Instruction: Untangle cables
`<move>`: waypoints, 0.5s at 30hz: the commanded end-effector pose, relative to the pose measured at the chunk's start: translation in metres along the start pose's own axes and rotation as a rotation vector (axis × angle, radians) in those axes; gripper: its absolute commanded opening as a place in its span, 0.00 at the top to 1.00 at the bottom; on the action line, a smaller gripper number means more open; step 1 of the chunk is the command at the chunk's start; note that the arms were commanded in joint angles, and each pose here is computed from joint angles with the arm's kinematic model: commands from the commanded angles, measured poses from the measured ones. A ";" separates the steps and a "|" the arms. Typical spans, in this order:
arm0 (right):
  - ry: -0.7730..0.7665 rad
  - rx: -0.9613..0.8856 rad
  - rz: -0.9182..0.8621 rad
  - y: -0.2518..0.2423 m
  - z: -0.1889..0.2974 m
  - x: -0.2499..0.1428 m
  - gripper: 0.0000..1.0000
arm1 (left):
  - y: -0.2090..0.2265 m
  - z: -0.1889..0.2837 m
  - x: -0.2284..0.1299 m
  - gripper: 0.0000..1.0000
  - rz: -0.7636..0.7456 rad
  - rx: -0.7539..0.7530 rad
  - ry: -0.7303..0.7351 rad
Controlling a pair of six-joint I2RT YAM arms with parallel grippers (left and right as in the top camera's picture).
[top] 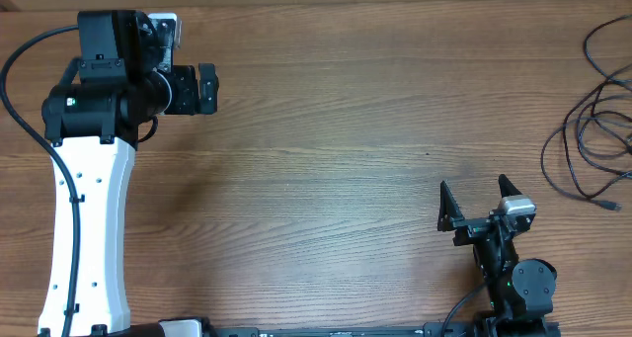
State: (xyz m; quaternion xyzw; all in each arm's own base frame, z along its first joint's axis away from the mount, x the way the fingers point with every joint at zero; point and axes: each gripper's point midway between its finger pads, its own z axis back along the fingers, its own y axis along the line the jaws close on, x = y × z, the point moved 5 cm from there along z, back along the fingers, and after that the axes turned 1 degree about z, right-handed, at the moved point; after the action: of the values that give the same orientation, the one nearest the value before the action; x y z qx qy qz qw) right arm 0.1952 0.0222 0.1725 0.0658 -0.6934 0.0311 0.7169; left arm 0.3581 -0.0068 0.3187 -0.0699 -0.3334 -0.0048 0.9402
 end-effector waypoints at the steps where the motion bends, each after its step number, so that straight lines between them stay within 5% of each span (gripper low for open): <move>1: -0.008 0.000 -0.003 0.000 0.000 -0.001 0.00 | -0.001 0.004 0.005 0.00 0.028 -0.002 -0.021; 8: -0.008 0.000 -0.003 0.000 0.000 -0.001 0.00 | -0.003 0.006 0.019 0.00 0.048 -0.017 -0.091; 15: -0.008 0.000 -0.003 0.000 0.000 -0.001 0.00 | -0.046 0.035 0.070 0.00 -0.317 -0.264 -0.424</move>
State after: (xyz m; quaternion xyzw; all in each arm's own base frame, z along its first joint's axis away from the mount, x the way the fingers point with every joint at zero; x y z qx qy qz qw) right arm 0.1952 0.0223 0.1725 0.0658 -0.6934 0.0314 0.7169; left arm 0.3921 -0.0210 0.3595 -0.1113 -0.4588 -0.0648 0.8792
